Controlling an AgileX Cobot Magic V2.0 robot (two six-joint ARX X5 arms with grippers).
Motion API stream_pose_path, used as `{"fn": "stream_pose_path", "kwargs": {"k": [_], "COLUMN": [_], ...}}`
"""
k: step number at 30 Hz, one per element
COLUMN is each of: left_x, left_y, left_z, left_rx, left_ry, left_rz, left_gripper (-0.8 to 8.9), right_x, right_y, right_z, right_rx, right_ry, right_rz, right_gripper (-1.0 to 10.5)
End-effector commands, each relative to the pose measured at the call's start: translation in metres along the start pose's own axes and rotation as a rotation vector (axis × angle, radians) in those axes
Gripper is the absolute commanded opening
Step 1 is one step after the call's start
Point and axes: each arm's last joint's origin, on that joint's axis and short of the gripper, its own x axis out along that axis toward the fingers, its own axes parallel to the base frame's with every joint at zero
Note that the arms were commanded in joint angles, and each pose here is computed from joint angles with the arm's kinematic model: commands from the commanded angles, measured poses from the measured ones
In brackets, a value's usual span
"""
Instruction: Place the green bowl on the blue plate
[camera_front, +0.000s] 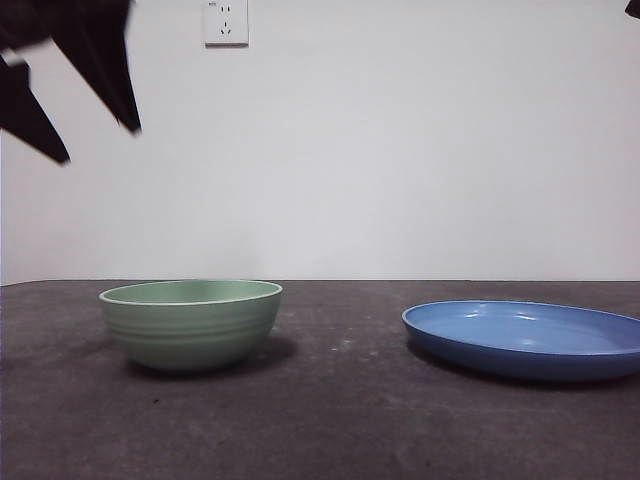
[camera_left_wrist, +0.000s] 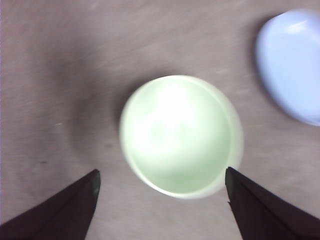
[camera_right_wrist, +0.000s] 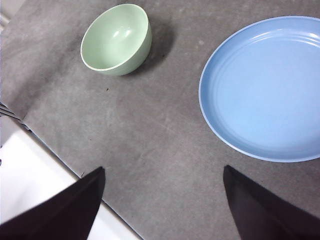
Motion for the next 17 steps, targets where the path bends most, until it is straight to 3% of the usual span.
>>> {"fn": "stream_pose_path", "kwargs": {"k": [1,17], "left_x": [0.021,0.117], "left_y": [0.000,0.014], "left_z": [0.011,0.011], "left_rx": [0.021,0.016], "left_ry": [0.041,0.226], "left_rz": [0.045,0.094], "left_gripper": [4.04,4.02], "right_x": [-0.003,-0.003], "right_y": [0.003,0.002], "right_z": [0.004,0.004], "right_rx": [-0.011,-0.012], "right_ry": [-0.015,-0.015], "right_rz": [0.001,-0.019], "right_gripper": [3.8,3.8]}}
